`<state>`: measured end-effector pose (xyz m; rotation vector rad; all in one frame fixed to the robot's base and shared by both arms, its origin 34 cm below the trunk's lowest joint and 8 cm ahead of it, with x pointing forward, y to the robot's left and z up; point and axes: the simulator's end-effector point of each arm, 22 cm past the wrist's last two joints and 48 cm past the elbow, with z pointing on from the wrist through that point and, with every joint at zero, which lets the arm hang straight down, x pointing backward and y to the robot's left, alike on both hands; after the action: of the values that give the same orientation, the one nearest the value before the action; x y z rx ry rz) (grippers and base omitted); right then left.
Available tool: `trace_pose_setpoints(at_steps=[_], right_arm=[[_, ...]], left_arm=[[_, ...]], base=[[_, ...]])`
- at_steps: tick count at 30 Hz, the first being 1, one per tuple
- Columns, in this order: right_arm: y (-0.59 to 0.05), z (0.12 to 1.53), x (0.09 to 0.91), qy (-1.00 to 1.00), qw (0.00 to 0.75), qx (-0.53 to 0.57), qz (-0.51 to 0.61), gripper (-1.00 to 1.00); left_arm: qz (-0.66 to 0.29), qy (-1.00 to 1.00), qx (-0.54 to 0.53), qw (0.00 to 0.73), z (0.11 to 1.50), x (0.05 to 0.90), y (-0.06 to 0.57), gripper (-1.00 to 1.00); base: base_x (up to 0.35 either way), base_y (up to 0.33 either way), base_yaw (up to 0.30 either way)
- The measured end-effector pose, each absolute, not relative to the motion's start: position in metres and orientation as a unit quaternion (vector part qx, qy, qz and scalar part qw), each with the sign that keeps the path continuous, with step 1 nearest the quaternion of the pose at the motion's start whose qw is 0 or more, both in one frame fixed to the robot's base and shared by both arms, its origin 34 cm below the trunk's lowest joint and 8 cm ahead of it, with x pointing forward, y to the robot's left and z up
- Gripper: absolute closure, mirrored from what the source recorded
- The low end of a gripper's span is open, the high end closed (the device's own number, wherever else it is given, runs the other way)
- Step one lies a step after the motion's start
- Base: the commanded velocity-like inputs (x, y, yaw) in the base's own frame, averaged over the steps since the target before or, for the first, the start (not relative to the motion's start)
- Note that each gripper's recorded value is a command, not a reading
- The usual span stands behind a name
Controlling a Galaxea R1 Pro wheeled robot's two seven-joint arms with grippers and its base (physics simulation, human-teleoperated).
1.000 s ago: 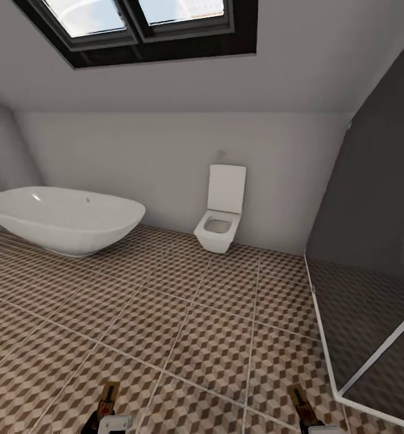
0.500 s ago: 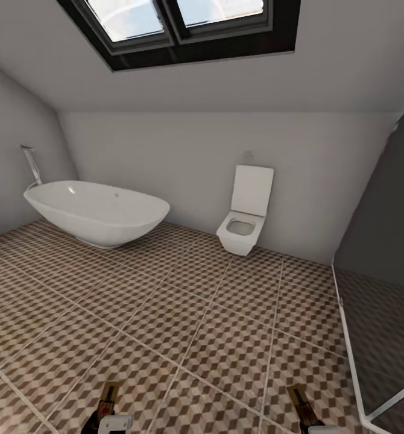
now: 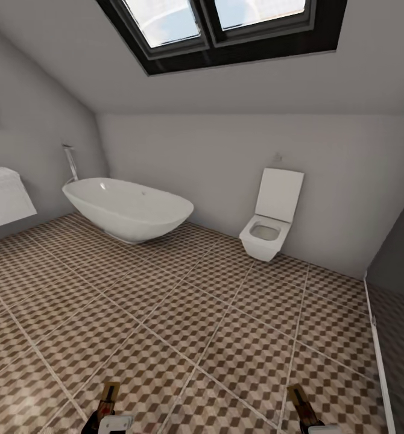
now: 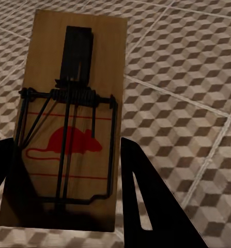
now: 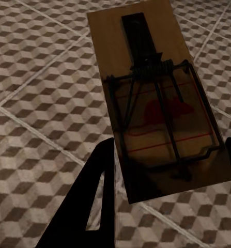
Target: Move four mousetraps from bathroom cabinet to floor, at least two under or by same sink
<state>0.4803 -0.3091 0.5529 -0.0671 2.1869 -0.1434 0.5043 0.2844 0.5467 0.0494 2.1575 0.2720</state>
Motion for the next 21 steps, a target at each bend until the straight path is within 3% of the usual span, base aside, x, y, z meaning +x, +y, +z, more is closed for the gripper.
trace_pose_setpoints(at_steps=[21], right_arm=[[-0.3091,0.558,0.4842,0.884,0.463,-0.027,-0.058,1.0]], left_arm=[[0.111,0.875,0.02,0.471,0.5522,0.5084,0.284,1.0]], base=[[0.0,0.0,0.271]])
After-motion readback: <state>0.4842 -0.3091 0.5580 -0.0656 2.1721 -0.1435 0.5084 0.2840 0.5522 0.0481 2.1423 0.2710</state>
